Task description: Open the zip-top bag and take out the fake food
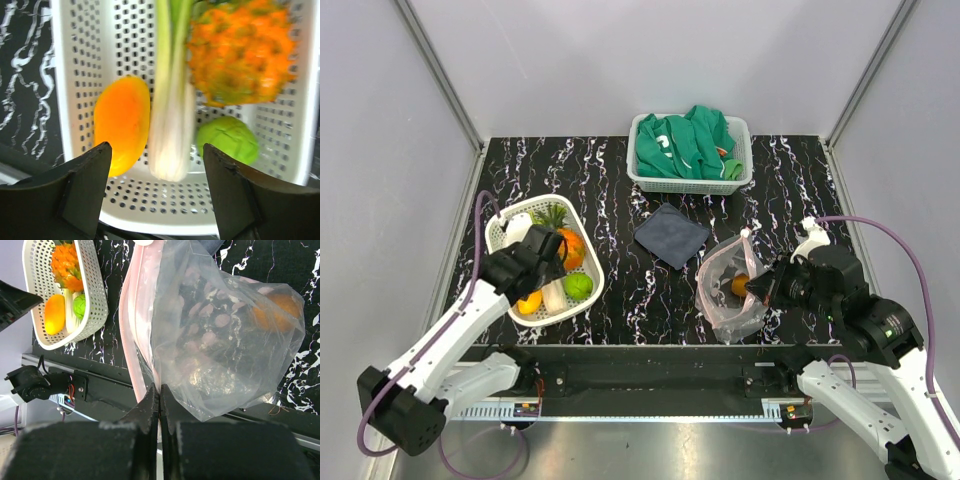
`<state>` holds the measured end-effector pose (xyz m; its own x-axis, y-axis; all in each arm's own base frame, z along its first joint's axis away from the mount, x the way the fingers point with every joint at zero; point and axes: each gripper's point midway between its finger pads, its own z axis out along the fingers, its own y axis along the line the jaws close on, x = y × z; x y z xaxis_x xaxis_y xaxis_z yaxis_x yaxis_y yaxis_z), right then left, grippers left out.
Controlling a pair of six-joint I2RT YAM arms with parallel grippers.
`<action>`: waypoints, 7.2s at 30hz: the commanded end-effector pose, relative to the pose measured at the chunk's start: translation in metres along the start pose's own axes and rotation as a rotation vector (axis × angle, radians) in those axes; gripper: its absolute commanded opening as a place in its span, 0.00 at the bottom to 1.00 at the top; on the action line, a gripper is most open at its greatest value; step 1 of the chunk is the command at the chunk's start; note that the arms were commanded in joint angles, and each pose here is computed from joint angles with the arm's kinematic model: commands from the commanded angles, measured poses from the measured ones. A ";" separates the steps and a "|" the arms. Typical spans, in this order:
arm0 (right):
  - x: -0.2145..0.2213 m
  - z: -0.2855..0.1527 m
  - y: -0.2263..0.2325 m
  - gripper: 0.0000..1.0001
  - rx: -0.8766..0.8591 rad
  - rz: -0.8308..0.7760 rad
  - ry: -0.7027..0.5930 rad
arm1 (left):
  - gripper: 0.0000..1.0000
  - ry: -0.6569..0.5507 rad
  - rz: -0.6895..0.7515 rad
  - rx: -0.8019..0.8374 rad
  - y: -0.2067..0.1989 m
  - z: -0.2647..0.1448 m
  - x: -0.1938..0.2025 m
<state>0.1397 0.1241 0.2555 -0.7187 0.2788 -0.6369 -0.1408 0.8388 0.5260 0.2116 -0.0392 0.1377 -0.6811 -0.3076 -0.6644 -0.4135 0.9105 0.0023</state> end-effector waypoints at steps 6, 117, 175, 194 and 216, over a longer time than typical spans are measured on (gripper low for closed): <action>-0.007 0.002 0.015 0.00 -0.061 -0.010 -0.007 | 0.59 -0.045 0.008 0.838 -0.138 -0.124 -0.016; 0.029 0.014 0.048 0.60 -0.306 0.268 0.108 | 0.33 0.005 0.314 0.576 -0.275 -0.067 0.148; 0.102 0.221 -0.027 0.09 -0.133 0.393 0.519 | 0.62 0.141 0.380 0.683 -0.305 -0.030 0.182; 0.081 0.210 -0.045 0.00 0.003 0.261 0.443 | 0.00 0.202 0.384 0.742 -0.287 -0.060 0.173; 0.099 0.127 -0.035 0.84 -0.119 0.279 0.372 | 0.00 0.343 0.296 0.947 -0.270 -0.089 0.150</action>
<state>0.1775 0.1784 0.0907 -0.9296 0.2808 -0.2386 0.0524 0.7418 0.6685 0.1682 -0.3423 0.0769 -0.8717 0.0553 -0.4869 0.3015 0.8438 -0.4439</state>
